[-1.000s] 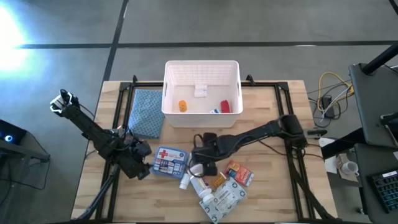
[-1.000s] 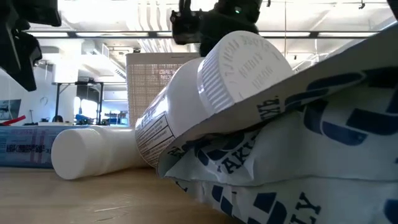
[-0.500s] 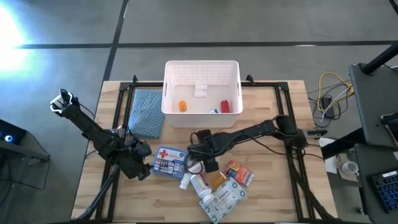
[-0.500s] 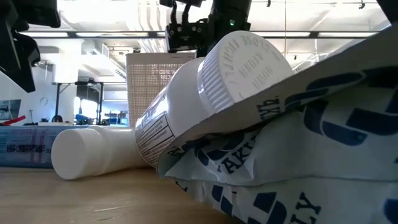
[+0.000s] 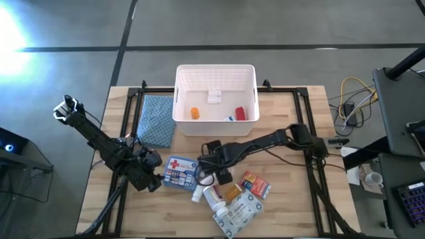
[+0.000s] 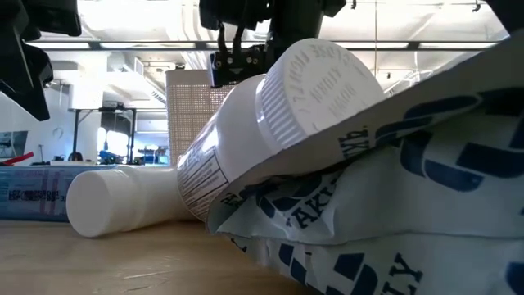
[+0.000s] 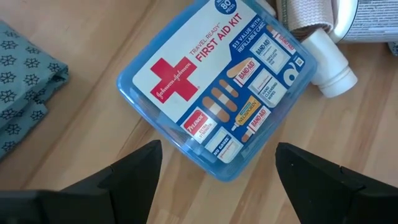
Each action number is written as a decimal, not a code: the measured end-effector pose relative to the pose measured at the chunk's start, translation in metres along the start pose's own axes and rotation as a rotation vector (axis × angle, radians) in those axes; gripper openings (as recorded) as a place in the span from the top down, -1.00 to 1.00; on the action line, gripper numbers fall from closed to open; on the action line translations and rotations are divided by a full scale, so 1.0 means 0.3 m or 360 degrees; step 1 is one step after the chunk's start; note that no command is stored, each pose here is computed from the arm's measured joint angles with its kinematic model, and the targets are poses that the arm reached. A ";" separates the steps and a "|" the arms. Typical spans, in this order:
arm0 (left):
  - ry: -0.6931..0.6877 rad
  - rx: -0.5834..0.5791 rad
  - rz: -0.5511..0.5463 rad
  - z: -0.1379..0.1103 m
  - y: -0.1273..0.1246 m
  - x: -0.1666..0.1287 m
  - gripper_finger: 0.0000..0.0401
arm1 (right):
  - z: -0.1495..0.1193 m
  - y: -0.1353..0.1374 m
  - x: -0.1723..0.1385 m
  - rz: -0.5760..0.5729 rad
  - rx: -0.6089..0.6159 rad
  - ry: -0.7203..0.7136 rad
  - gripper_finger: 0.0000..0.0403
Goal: Pick & place medical supplies in basket/bin
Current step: Put the green bandage wrap into the white bin
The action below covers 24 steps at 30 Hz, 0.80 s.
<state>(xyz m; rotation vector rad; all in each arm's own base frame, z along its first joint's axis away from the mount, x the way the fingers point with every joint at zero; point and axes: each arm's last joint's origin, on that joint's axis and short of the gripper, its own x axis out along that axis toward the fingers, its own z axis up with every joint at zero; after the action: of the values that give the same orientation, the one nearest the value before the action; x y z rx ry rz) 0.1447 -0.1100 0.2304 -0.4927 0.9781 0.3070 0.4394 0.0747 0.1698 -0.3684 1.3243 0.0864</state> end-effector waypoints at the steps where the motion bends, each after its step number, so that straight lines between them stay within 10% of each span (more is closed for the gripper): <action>1: 0.0000 0.0000 0.0000 0.000 0.000 0.000 -0.46 | 0.000 0.002 0.011 0.0004 -0.0003 0.0010 -0.29; 17: 0.0002 0.0000 0.0002 0.000 0.001 0.000 -0.46 | -0.025 -0.025 0.041 0.0044 0.0367 0.0131 0.15; 24: 0.0006 0.0005 0.0012 -0.004 0.005 0.005 -0.46 | 0.014 -0.084 -0.177 0.0039 0.0570 -0.0118 0.51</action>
<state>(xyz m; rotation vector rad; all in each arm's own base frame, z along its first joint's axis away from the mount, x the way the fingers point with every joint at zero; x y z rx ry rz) 0.1440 -0.1095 0.2283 -0.4869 0.9842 0.3114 0.4368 0.0601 0.2269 -0.0441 1.2422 -0.1154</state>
